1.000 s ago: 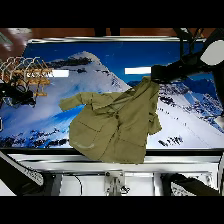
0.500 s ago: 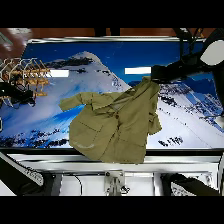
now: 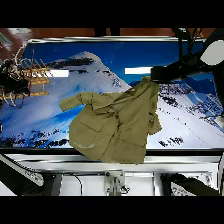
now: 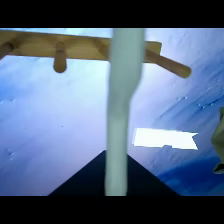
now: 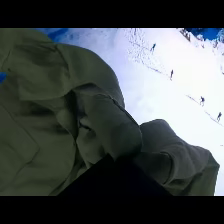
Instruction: Fold the shirts.
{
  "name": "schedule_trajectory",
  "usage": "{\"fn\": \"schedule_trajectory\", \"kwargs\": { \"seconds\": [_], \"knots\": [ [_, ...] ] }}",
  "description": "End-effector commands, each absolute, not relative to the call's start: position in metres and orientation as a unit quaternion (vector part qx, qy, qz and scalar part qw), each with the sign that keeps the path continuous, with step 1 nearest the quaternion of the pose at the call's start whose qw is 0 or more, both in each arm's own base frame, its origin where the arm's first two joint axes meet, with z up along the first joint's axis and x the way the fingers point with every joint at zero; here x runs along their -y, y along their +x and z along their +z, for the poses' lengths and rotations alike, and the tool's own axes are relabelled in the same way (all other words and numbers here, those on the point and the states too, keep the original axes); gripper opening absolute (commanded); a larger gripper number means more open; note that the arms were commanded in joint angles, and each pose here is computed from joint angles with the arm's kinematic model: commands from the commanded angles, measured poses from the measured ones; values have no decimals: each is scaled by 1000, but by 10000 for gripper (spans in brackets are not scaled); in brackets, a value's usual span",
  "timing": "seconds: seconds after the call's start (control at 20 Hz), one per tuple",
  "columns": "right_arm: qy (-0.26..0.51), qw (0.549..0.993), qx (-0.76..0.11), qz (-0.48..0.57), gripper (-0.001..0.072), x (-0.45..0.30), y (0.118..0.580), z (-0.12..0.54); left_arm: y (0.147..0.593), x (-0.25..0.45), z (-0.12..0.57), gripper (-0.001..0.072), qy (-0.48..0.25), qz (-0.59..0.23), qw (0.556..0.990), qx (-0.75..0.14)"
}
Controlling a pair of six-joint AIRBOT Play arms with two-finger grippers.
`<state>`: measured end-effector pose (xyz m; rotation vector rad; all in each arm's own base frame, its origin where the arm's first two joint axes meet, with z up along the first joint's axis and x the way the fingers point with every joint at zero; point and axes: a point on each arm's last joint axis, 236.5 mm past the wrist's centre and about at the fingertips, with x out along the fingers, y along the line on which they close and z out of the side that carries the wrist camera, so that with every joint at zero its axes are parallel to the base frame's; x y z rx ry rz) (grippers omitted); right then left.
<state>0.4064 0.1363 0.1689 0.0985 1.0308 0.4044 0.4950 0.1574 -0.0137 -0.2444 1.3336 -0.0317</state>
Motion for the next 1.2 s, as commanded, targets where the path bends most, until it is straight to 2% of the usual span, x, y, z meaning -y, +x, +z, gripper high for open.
{"fn": "schedule_trajectory", "kwargs": {
  "seconds": [0.0,0.3,0.45,0.6,0.8,0.9,1.05,1.15],
  "knots": [
    [38,849,-487,200,81,-137,406,169,493,-160,13,54,-107,2,789,-606],
    [34,852,-478,210,81,-140,406,174,485,-171,64,54,-74,32,815,-574],
    [23,869,-453,200,81,-134,413,194,485,-158,112,53,-53,31,844,-533],
    [-4,899,-405,169,81,-116,424,234,487,-101,175,53,-40,-27,882,-470],
    [-19,920,-366,141,81,-100,427,273,463,9,253,53,21,-156,906,-392],
    [-23,918,-371,140,81,-99,425,272,433,55,270,54,52,-214,895,-389],
    [-43,918,-370,136,81,-94,426,271,366,105,263,54,114,-303,836,-444],
    [-57,919,-369,127,81,-87,428,270,342,130,273,53,123,-338,826,-433]
  ]
}}
